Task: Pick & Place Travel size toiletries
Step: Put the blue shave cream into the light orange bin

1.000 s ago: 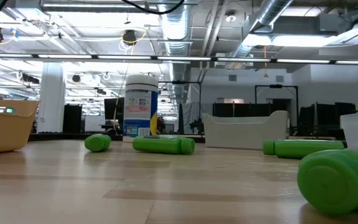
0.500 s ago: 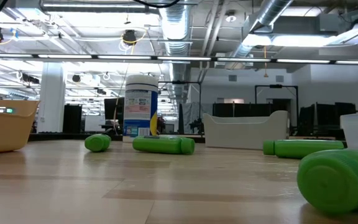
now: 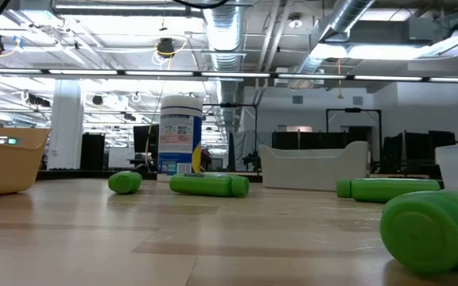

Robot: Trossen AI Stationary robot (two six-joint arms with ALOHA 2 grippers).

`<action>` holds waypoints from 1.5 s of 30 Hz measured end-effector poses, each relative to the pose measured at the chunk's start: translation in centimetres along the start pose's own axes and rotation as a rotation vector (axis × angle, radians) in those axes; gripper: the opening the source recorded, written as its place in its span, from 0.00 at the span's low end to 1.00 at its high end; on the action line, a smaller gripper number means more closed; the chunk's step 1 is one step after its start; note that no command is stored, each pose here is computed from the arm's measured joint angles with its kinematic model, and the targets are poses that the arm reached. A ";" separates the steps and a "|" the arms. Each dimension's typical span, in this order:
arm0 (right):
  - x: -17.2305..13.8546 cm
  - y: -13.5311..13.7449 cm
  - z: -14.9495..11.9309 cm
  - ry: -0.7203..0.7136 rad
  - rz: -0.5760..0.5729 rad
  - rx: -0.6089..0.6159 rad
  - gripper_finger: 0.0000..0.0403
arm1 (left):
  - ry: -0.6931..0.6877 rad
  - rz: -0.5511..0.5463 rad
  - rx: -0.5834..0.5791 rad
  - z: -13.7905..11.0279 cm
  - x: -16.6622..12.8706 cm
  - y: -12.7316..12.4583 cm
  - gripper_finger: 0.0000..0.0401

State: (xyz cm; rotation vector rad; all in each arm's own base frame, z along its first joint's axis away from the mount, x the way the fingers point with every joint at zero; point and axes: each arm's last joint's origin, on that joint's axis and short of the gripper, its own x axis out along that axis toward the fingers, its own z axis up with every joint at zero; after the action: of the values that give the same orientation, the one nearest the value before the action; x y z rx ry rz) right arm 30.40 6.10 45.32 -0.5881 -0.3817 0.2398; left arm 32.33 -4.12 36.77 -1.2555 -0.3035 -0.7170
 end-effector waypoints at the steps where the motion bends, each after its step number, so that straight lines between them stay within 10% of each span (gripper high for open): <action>1: 0.0 -0.1 0.0 -0.002 -0.005 -0.002 0.33 | 0.002 0.000 0.003 0.0 0.0 0.0 0.39; 14: 0.0 -0.1 0.2 -0.018 -0.013 0.020 0.33 | -0.001 -0.001 0.063 0.2 0.0 0.0 0.13; 34: -0.4 -0.4 0.6 -0.024 -0.024 0.021 0.36 | -0.021 -0.002 0.133 0.3 0.0 -0.1 0.05; 45: -0.5 -0.4 1.0 -0.018 -0.043 0.025 0.57 | -0.037 0.017 0.143 0.5 -0.2 0.2 0.05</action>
State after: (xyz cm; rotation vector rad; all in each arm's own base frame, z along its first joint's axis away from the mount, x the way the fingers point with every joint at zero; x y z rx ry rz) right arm 29.59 6.08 46.14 -0.5534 -0.4079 0.2088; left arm 32.43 -3.55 36.69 -1.1351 -0.3679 -0.6466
